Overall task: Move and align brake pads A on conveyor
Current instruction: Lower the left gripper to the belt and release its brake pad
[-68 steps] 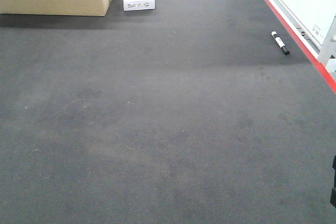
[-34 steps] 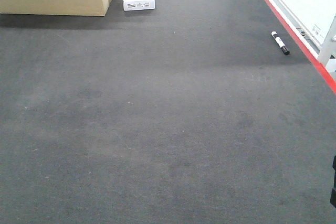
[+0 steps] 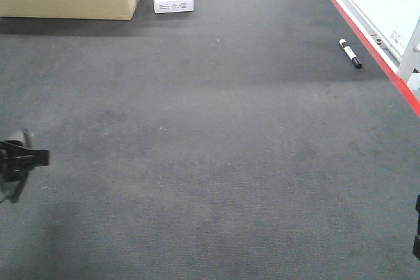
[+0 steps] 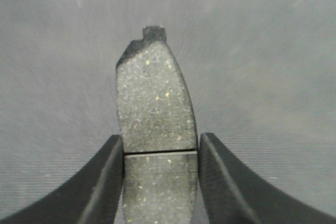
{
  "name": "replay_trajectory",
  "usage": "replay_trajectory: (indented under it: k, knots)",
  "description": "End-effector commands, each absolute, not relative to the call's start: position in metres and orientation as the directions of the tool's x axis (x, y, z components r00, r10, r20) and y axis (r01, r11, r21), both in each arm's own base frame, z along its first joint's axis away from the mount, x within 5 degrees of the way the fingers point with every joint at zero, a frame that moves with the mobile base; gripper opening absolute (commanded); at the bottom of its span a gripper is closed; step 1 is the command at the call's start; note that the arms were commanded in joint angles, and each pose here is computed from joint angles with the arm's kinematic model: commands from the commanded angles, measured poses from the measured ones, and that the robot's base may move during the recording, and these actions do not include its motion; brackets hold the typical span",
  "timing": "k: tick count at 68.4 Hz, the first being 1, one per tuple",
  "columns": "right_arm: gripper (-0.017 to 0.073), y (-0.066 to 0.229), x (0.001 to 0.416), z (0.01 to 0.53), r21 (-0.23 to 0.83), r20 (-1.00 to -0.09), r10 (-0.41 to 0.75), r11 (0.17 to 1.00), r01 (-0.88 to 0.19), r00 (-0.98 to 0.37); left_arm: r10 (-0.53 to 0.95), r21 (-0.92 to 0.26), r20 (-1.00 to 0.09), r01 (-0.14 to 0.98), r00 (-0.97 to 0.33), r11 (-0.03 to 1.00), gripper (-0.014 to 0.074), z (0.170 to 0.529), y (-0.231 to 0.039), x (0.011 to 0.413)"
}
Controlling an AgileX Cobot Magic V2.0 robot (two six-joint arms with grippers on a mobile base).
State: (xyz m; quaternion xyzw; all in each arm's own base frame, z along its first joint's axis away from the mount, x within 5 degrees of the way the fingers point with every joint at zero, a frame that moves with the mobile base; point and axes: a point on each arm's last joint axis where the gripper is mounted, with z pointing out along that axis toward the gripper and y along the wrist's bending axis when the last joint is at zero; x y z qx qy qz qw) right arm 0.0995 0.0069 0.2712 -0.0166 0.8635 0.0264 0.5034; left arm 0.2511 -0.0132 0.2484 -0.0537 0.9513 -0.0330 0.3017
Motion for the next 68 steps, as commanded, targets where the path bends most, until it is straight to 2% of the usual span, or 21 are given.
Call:
replay_trajectory:
  k: [1, 28, 41, 50, 68]
  knots:
    - [-0.0006, 0.006, 0.103, 0.288, 0.020, -0.920, -0.003, 0.998, -0.053, -0.392, -0.134, -0.113, -0.623, -0.081, -0.771, 0.990, 0.0004, 0.255, -0.016, 0.274]
    - [-0.0006, 0.006, 0.103, 0.288, 0.021, -0.920, -0.002, 0.998, -0.053, -0.393, -0.132, -0.081, -0.410, -0.108, -0.903, 0.991, 0.0032, 0.217, -0.019, 0.320]
    - [-0.0006, 0.006, 0.103, 0.288, 0.021, -0.920, -0.002, 0.998, -0.053, -0.393, -0.149, -0.094, -0.369, -0.123, -0.917, 0.988, 0.0078, 0.207, -0.021, 0.332]
    - [-0.0006, 0.006, 0.103, 0.288, 0.021, -0.920, -0.002, 0.998, -0.053, -0.393, -0.145, -0.090, -0.358, -0.121, -0.922, 0.989, 0.0176, 0.203, -0.021, 0.336]
    - [-0.0006, 0.006, 0.103, 0.288, 0.021, -0.920, -0.002, 0.998, -0.053, -0.393, -0.128, -0.077, -0.362, -0.107, -0.923, 0.991, 0.0464, 0.202, -0.021, 0.337]
